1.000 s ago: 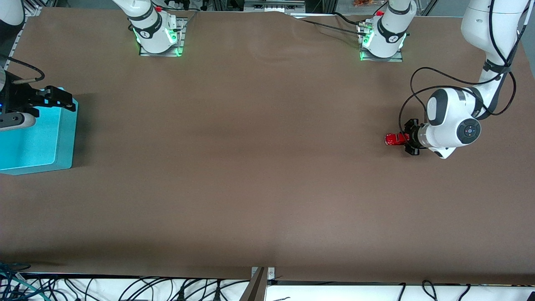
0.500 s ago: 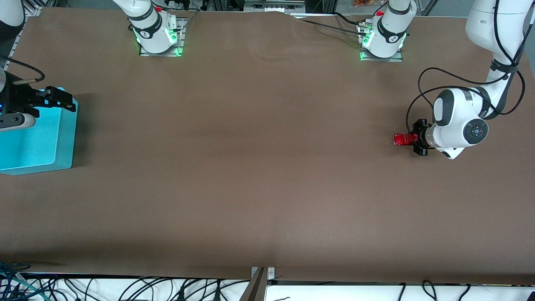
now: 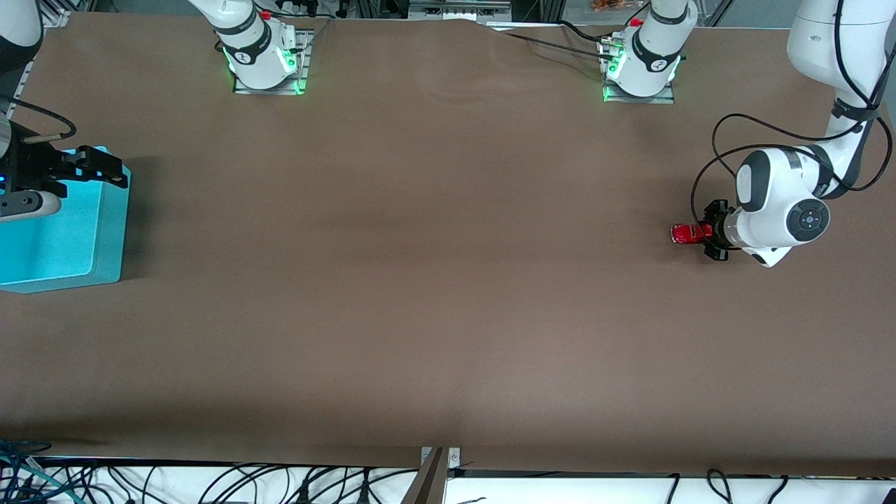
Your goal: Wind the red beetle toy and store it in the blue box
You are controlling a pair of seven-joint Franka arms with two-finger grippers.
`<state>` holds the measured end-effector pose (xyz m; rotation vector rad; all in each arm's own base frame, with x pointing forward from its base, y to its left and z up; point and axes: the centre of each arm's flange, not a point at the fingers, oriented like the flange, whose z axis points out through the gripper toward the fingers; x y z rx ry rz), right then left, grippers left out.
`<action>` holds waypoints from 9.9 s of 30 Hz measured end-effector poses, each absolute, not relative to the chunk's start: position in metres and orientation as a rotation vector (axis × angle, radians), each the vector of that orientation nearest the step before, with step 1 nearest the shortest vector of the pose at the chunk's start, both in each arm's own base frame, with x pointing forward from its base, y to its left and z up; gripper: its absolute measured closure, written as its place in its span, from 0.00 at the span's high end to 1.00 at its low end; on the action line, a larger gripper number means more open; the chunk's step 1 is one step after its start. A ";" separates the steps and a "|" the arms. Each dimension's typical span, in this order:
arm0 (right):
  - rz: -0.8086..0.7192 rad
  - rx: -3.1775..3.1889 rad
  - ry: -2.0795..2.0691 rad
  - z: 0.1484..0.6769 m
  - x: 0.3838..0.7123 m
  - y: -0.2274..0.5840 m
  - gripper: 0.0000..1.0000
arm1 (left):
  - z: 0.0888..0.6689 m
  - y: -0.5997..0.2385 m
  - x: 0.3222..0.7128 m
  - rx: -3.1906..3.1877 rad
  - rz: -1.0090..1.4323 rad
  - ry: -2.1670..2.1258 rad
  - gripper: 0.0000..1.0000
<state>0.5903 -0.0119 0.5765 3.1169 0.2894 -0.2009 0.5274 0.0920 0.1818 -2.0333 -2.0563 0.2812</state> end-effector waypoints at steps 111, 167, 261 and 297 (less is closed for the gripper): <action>-0.231 3.115 0.284 0.564 0.595 -0.014 1.00 | 0.379 0.072 0.642 -2.938 0.238 -0.745 1.00; -0.273 2.988 -0.654 0.380 0.551 -0.069 1.00 | 0.492 0.024 0.646 -3.152 0.283 -0.294 1.00; 0.120 2.593 -1.528 0.176 0.461 -0.178 0.65 | 0.494 0.010 0.659 -3.164 0.251 -0.247 1.00; 0.035 2.649 -1.291 0.228 0.488 -0.124 0.51 | 0.491 0.013 0.661 -3.163 0.257 -0.254 1.00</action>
